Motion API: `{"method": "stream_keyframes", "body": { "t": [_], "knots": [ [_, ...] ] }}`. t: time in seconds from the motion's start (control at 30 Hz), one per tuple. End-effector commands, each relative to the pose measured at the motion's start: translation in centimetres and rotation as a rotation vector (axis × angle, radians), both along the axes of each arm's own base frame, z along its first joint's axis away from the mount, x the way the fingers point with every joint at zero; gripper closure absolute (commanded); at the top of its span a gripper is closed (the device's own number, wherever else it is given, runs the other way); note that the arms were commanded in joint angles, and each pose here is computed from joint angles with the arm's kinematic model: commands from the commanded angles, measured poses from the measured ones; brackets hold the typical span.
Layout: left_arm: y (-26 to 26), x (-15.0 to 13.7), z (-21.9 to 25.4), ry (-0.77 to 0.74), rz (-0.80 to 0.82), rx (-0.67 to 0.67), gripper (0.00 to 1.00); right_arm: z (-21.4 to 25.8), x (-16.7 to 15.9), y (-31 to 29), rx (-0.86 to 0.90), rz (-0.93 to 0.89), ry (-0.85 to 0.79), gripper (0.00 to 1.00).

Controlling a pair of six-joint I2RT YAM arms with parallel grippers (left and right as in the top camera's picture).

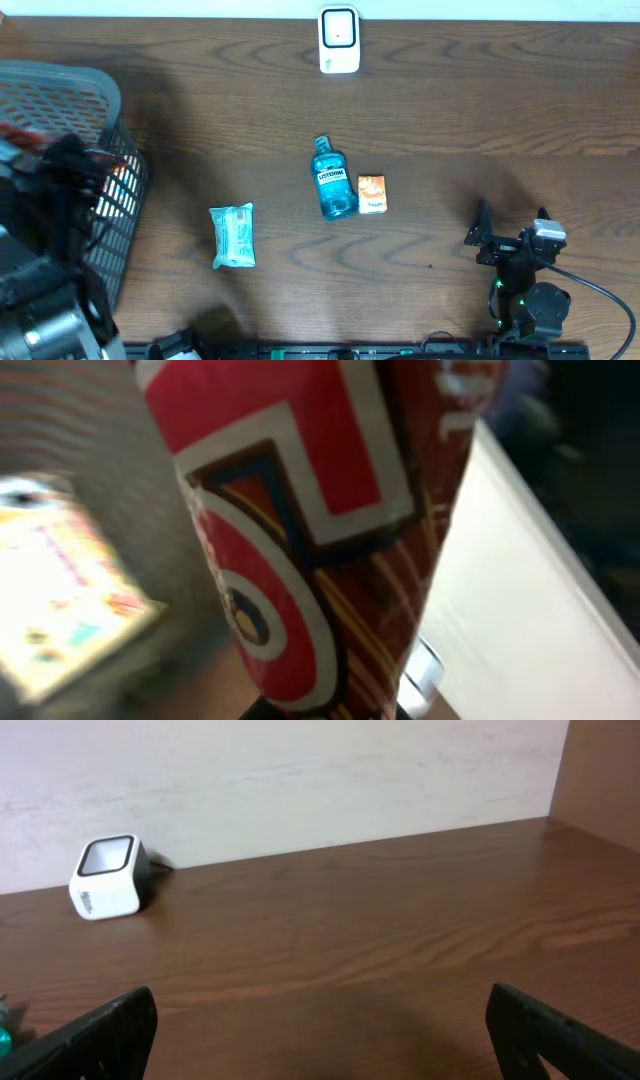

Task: Scan the item barcode
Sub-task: 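Carry the red Top bag with the left gripper beside the Listerine bottle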

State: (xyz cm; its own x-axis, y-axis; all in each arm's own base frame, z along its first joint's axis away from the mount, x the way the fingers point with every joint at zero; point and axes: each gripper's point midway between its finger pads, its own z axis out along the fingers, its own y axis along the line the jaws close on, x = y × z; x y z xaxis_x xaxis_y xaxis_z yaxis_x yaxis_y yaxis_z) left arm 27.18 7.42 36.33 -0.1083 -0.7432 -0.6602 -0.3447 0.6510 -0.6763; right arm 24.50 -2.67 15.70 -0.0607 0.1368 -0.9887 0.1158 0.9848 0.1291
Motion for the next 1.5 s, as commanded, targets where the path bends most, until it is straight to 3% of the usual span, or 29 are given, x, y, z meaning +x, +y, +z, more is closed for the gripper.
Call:
{"method": "stream_keyframes", "body": {
  "t": [0.0, 0.13, 0.33, 0.63, 0.73, 0.97, 1.13, 1.2, 1.33, 1.37, 1.4, 1.47],
  "knots": [
    [-4.7, 1.1, 0.4, -0.008, -0.211, 0.052, 0.93, -0.1, 0.0, 0.0, 0.008, -0.001, 0.000, 0.01],
    [-10.7, 2.8, -2.0, 0.063, -0.467, 0.142, 0.93, -0.1, 0.0, 0.0, 0.008, -0.001, 0.000, 0.01],
    [-16.7, 5.2, -10.3, 0.321, -0.620, 0.181, 0.93, -0.1, 0.0, 0.0, 0.008, -0.001, 0.000, 0.01],
    [-20.8, 6.8, -25.6, 0.773, -0.508, 0.227, 0.92, -0.1, 0.0, 0.0, 0.008, -0.001, 0.000, 0.01],
    [-21.5, 6.8, -29.5, 0.863, -0.469, 0.218, 0.93, -0.1, 0.0, 0.0, 0.008, -0.001, 0.000, 0.01],
    [-24.0, 6.2, -35.3, 0.963, -0.505, 0.236, 0.92, -0.1, 0.0, 0.0, 0.008, -0.001, 0.000, 0.01],
    [-24.9, 6.1, -35.5, 0.951, -0.517, 0.246, 0.92, -0.1, 0.0, 0.0, 0.008, -0.001, 0.000, 0.01],
    [-24.9, 6.3, -35.5, 0.945, -0.514, 0.250, 0.83, -0.1, 0.0, 0.0, 0.008, -0.001, 0.000, 0.01],
    [-24.8, 6.3, -35.5, 0.944, -0.508, 0.257, 0.47, -0.1, 0.0, 0.0, 0.008, -0.001, 0.000, 0.01],
    [-24.8, 6.3, -35.5, 0.946, -0.508, 0.258, 0.31, -0.1, 0.0, 0.0, 0.008, -0.001, 0.000, 0.01],
    [-24.7, 6.2, -35.5, 0.947, -0.508, 0.258, 0.23, -0.1, 0.0, 0.0, 0.008, -0.001, 0.000, 0.01],
    [-24.7, 6.1, -35.5, 0.954, -0.507, 0.259, 0.17, -0.1, 0.0, 0.0, 0.008, -0.001, 0.000, 0.01]
  ]
}}
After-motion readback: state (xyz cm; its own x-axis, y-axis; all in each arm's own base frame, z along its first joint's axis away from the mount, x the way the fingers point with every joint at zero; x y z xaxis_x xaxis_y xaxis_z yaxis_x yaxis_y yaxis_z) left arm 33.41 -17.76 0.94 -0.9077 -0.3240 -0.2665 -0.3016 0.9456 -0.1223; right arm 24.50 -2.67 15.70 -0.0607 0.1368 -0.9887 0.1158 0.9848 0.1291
